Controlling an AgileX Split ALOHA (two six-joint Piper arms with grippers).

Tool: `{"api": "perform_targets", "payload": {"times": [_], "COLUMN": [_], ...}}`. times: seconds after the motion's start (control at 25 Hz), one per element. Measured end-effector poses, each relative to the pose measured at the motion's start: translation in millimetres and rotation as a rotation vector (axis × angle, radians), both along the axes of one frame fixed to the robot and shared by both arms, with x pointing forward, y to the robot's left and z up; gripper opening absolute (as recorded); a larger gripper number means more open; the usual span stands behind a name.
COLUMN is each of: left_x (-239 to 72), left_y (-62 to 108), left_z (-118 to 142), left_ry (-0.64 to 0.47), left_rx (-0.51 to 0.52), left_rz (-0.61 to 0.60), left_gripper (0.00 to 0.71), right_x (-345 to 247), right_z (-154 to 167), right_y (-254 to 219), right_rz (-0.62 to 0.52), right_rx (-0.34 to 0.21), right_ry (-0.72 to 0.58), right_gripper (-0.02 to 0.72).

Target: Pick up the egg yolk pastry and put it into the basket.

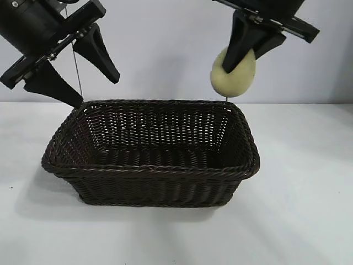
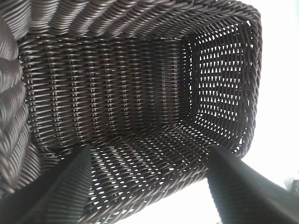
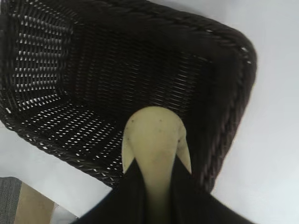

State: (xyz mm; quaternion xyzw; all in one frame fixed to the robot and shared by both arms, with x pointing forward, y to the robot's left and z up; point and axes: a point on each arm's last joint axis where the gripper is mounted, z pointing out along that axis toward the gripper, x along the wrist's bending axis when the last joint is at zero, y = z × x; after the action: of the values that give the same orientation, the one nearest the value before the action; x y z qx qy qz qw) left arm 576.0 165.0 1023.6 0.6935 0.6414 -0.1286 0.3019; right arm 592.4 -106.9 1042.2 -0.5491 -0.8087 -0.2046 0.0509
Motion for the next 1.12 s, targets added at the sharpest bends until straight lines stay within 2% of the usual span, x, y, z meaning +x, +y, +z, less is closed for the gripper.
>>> {"api": "perform_targets", "payload": {"times": [0.24, 0.32, 0.4, 0.52, 0.64, 0.88, 1.12], "left_x": [0.0, 0.1, 0.1, 0.1, 0.1, 0.1, 0.0], "left_y": [0.0, 0.0, 0.0, 0.0, 0.0, 0.0, 0.0], "left_z": [0.0, 0.0, 0.0, 0.0, 0.0, 0.0, 0.0], "left_ry": [0.000, -0.001, -0.001, -0.001, -0.001, -0.001, 0.000], "left_rx": [0.000, 0.000, 0.000, 0.000, 0.000, 0.000, 0.000], "left_rz": [0.000, 0.001, 0.001, 0.001, 0.001, 0.001, 0.000], "left_gripper": [0.507, 0.507, 0.507, 0.507, 0.507, 0.507, 0.507], "right_x": [14.4, 17.4, 18.6, 18.7, 18.6, 15.4, 15.8], "right_z": [-43.0, -56.4, -62.2, -63.0, -62.6, -48.9, -15.3], "right_y": [15.7, 17.0, 17.6, 17.7, 17.6, 14.9, -27.2], "right_rz": [-0.034, -0.038, -0.040, -0.041, -0.041, -0.036, -0.049], "right_rx": [-0.021, -0.035, -0.040, -0.040, -0.039, -0.029, -0.022], "right_ry": [0.035, 0.062, 0.073, 0.074, 0.074, 0.056, 0.057], "right_gripper": [0.068, 0.094, 0.153, 0.317, 0.431, 0.465, 0.465]}}
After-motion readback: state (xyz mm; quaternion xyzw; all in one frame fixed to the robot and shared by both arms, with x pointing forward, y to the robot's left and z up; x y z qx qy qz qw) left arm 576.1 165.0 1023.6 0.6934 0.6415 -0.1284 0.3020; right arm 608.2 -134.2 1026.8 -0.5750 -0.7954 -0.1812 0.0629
